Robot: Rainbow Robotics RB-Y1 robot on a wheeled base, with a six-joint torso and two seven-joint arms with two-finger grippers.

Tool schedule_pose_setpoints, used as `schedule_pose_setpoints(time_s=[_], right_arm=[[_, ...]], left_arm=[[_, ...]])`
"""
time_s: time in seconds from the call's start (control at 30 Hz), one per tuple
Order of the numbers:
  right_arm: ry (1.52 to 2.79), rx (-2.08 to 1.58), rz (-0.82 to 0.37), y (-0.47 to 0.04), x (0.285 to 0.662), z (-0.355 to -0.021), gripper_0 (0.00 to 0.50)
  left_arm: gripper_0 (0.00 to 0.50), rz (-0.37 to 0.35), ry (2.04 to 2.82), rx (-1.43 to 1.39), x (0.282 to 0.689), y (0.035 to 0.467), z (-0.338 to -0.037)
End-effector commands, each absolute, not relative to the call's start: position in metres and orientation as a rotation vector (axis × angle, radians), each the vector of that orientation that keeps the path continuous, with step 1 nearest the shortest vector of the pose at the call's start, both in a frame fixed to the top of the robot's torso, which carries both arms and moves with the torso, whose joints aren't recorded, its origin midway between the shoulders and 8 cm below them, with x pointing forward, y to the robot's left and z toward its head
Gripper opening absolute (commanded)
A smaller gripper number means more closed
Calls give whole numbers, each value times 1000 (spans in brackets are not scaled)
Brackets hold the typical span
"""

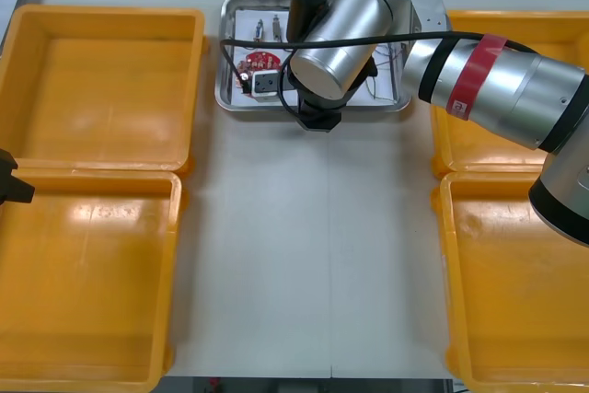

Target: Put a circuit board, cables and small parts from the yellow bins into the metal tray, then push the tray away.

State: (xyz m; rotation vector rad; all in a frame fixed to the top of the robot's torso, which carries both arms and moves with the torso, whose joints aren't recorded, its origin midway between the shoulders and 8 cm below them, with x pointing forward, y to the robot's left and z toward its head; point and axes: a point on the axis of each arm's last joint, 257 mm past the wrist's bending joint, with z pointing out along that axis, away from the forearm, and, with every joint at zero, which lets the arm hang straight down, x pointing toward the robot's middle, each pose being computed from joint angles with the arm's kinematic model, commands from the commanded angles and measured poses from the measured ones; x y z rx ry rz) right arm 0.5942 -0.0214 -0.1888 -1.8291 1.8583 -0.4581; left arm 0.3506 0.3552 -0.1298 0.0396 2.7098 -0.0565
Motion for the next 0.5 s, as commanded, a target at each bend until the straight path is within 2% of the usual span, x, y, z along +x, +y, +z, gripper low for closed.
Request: schedule_pose_setpoints(time_s=[0.03, 0.23, 0.5], right_arm=[[1817, -1832, -389, 12, 584, -138, 500], [1897, -1871, -379, 3, 556, -124, 500], [2035, -1800, -293, -16, 512, -115, 500]], left_arm=[[500, 3, 2682, 16, 350, 367, -118], [500, 3, 2682, 16, 350, 367, -118], [500, 3, 2682, 16, 350, 367, -118]])
